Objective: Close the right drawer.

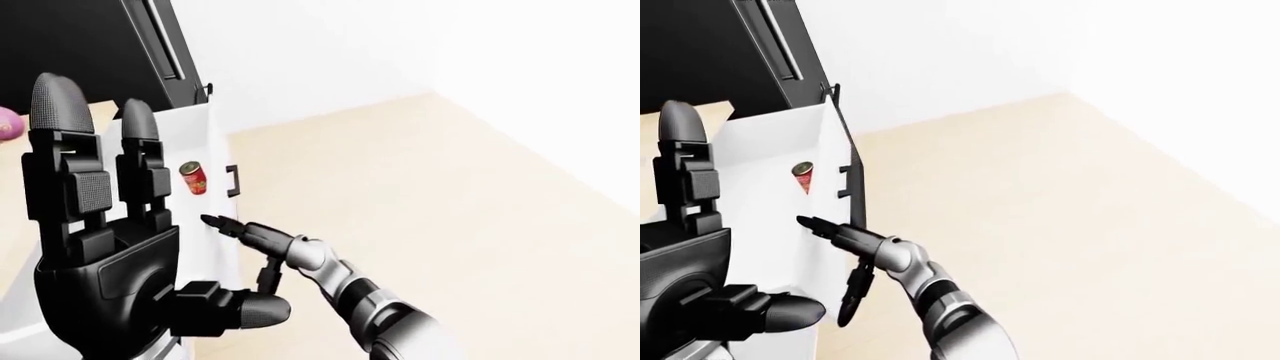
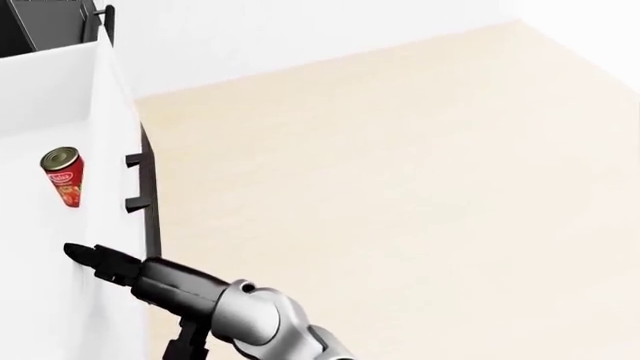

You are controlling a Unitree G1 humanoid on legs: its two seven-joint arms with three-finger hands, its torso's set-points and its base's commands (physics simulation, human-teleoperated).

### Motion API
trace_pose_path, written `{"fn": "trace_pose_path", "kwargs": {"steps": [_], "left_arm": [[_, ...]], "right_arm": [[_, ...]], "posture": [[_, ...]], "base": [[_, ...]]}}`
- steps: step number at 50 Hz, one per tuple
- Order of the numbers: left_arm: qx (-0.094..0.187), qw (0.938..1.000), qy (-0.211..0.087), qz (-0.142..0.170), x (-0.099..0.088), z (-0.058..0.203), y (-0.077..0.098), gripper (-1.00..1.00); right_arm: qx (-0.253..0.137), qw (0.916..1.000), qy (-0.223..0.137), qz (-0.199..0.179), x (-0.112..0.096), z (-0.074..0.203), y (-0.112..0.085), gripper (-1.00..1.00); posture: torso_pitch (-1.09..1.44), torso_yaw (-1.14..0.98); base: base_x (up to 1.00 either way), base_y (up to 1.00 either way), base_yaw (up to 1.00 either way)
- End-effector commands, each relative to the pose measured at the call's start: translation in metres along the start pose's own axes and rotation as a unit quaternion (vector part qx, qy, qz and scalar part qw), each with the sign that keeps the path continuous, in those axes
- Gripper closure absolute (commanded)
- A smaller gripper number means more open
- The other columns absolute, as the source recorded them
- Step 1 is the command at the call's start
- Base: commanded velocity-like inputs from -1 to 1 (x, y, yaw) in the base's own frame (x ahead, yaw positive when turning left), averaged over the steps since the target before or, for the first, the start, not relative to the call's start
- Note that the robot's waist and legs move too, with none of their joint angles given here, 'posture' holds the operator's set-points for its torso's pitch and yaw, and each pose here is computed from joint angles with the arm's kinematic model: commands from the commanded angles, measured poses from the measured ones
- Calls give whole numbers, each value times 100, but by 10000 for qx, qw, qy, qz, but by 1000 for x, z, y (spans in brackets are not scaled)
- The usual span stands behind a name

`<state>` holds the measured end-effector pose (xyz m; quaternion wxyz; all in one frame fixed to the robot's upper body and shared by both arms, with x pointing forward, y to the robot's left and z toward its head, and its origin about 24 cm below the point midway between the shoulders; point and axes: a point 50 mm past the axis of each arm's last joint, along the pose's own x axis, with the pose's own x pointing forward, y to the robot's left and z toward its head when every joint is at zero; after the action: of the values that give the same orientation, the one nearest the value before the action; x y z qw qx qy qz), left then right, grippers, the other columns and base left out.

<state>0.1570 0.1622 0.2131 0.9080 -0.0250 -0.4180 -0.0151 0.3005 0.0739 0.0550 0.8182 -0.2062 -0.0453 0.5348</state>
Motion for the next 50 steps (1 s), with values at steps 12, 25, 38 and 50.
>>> {"fn": "trace_pose_path", "kwargs": {"steps": [12,25,38,50], "left_arm": [[-10,9996,-294,-9,3,10,0,-100],[-31,9996,-290,37,4,11,2,-100],[-34,9996,-293,44,4,10,3,-100],[-26,9996,-285,29,4,10,2,-100]], "right_arm": [[-220,9906,600,1210,7,-10,39,-100],[-186,9873,707,1414,8,-11,48,-100],[-261,9856,794,1473,7,-15,53,-100],[-384,9900,684,1172,8,-8,36,-100]], "posture": [[0,0],[0,0],[0,0],[0,0]], "base": [[0,0,0],[0,0,0],[0,0,0],[0,0,0]]}}
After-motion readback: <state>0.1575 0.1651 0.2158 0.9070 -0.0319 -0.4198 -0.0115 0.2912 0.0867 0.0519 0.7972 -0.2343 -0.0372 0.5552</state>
